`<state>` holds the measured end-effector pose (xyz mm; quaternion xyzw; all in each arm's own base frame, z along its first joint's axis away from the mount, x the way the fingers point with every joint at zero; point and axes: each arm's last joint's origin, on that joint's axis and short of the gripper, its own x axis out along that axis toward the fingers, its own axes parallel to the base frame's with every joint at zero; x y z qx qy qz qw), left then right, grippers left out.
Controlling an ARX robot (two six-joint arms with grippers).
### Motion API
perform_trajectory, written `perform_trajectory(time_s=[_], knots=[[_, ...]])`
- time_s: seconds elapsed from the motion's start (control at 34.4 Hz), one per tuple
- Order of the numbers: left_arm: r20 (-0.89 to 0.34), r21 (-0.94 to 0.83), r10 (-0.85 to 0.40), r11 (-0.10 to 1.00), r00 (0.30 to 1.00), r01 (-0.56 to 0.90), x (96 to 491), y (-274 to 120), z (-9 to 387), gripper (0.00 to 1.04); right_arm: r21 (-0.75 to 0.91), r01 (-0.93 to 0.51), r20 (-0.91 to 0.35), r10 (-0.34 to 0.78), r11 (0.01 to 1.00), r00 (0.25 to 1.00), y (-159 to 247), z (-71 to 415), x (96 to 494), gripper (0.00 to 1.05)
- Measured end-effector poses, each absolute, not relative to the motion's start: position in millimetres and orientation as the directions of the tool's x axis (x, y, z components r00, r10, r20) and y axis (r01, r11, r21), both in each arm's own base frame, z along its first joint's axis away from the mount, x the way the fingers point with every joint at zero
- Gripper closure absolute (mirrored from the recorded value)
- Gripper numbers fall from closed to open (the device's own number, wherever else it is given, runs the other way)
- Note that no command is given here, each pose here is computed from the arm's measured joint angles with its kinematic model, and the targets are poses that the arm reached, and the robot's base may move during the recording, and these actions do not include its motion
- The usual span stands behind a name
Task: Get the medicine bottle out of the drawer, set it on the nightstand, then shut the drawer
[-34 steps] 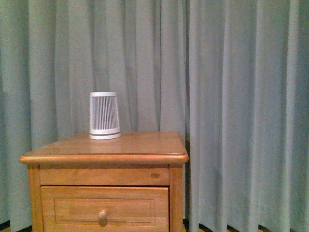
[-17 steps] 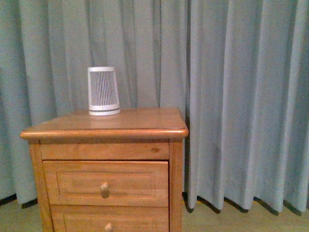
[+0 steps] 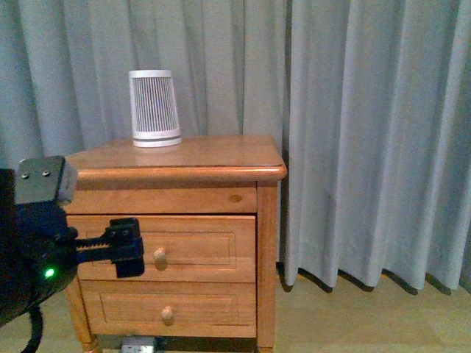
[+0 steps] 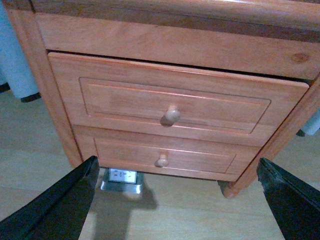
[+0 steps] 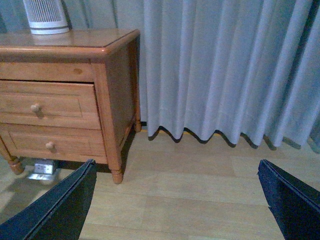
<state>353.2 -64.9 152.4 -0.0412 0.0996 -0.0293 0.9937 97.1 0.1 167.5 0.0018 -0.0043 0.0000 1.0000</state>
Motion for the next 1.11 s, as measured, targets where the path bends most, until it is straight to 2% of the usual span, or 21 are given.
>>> perform_trajectory(time_s=[0.17, 0.7, 1.11], knots=[[-0.192, -0.045, -0.099, 0.995, 0.976, 0.092, 401, -80, 137, 0.07, 0.003, 0.0, 0.009, 0.0, 1.0, 1.0, 0, 168, 97, 0.07], [-0.222, 0.083, -0.13, 0.985, 0.966, 0.152, 478, -99, 89, 0.07, 0.003, 0.0, 0.009, 0.0, 1.0, 1.0, 0, 168, 97, 0.07], [-0.282, 0.055, -0.108, 0.99, 0.953, 0.129, 504, -97, 59, 0.07, 0.004, 0.0, 0.009, 0.0, 1.0, 1.0, 0, 168, 97, 0.07]])
